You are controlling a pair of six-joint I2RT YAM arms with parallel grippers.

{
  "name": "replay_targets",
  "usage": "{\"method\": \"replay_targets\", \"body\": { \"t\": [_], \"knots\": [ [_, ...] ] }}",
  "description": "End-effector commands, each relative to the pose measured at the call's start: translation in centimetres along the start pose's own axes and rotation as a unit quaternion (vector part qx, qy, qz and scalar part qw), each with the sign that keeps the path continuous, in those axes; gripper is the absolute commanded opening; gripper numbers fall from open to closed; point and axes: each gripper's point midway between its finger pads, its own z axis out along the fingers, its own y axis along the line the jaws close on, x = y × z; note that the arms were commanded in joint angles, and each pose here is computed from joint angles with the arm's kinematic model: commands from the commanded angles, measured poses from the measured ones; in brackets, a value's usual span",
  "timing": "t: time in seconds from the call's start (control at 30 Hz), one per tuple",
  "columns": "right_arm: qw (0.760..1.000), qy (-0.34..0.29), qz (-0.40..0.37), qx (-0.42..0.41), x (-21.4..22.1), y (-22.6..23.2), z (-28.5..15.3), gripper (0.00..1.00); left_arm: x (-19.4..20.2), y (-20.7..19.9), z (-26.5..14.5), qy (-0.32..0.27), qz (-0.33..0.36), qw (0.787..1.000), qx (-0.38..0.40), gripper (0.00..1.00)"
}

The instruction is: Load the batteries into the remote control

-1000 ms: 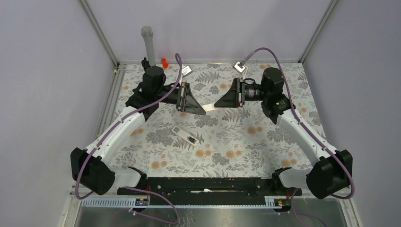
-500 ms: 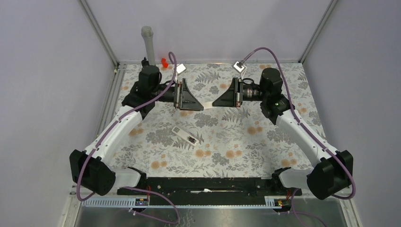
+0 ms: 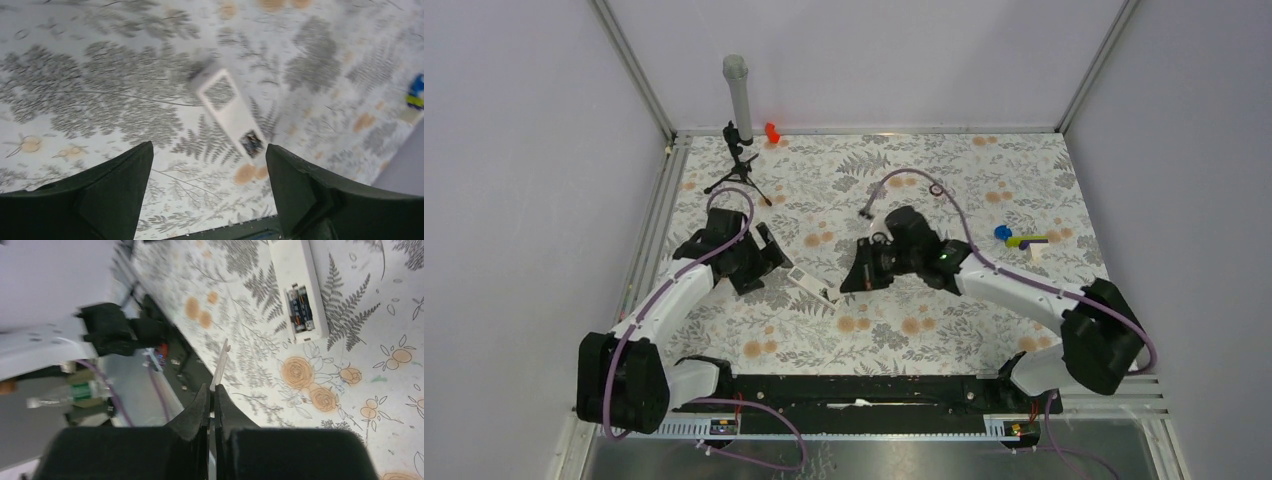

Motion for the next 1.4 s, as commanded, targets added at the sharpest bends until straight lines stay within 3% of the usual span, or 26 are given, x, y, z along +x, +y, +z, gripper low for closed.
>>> {"method": "replay_targets", "body": {
  "t": [0.0, 0.37, 0.57, 0.77, 0.83, 1.0, 1.17, 1.37],
  "knots": [
    [0.994, 0.007, -0.087, 0.068, 2.0, -1.2, 3.8, 0.0, -2.7, 2.1, 1.6, -0.07, -0.045, 0.996, -0.044, 0.87],
    [0.982, 0.023, -0.118, 0.144, 2.8, -4.7, 9.0, 0.0, -2.3, 1.5, 5.9, -0.014, -0.076, 0.997, 0.0, 0.7],
    [0.971, 0.011, -0.116, 0.209, 1.7, -7.0, 9.0, 0.0, -1.2, 1.9, 7.0, 0.007, -0.096, 0.995, 0.005, 0.68],
    [0.971, 0.011, -0.088, 0.224, 1.6, -8.3, 8.4, 0.0, -0.2, 2.3, 7.3, 0.02, -0.104, 0.994, 0.005, 0.51],
    [0.974, 0.017, -0.087, 0.207, 1.9, -7.7, 8.5, 0.0, -0.1, 2.5, 7.3, 0.019, -0.105, 0.994, 0.005, 0.5],
    [0.987, 0.033, -0.09, 0.128, 2.0, -4.9, 7.5, 0.0, -1.2, 2.9, 6.5, -0.008, -0.087, 0.996, -0.017, 0.54],
    [0.999, 0.02, -0.024, 0.019, -0.5, -3.8, 5.2, 0.0, -2.4, 3.6, 4.9, -0.046, -0.064, 0.996, -0.045, 0.66],
    [0.999, 0.04, -0.005, -0.029, -2.7, -4.4, 5.1, 0.0, -1.1, 3.1, 3.7, -0.024, -0.045, 0.998, -0.027, 0.82]
  ]
}}
